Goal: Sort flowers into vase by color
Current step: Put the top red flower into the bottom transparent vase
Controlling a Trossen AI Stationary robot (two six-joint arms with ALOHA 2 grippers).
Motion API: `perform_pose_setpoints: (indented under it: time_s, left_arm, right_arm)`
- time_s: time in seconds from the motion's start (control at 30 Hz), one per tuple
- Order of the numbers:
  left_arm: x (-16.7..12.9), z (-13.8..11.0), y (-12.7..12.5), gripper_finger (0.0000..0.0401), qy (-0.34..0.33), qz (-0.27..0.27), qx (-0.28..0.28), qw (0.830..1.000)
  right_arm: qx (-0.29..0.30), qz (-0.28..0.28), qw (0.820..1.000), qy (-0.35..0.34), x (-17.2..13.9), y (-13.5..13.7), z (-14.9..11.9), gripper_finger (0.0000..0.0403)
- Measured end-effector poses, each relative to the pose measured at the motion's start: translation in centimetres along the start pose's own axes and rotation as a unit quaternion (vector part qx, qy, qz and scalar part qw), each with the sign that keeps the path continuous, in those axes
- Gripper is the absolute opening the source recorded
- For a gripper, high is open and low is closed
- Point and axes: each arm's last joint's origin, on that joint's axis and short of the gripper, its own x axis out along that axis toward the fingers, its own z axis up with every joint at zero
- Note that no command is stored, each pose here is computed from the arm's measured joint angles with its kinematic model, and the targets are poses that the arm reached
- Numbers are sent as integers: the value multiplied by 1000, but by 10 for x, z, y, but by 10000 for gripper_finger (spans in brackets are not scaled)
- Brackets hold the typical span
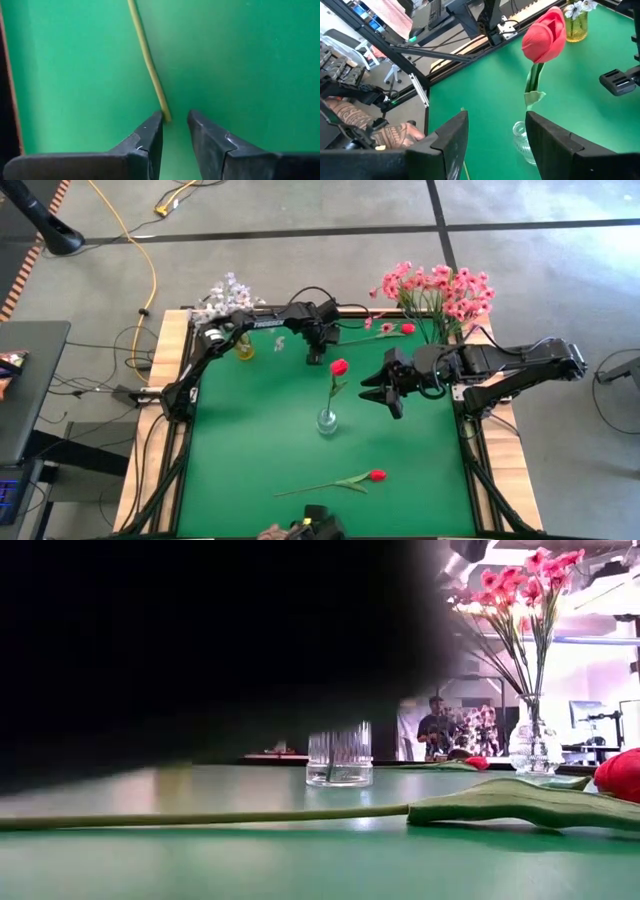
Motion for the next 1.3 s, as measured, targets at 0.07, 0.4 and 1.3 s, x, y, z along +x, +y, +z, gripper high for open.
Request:
perform_pose_setpoints:
  time_s: [0.07, 0.4, 1.3]
  left_arm:
    - [3, -3, 3, 77, -6, -19, -15, 1000]
    - [4, -5, 4, 71, -6, -23, -39, 999]
    - [-12, -10, 6, 66, 24, -30, -85, 996]
  right_arm:
    - [-9, 0, 1000, 0, 0, 0, 0, 223]
    - [-18, 1, 1000, 1, 0, 0, 0, 223]
    - [-33, -7, 999, 13, 0, -2, -2, 223]
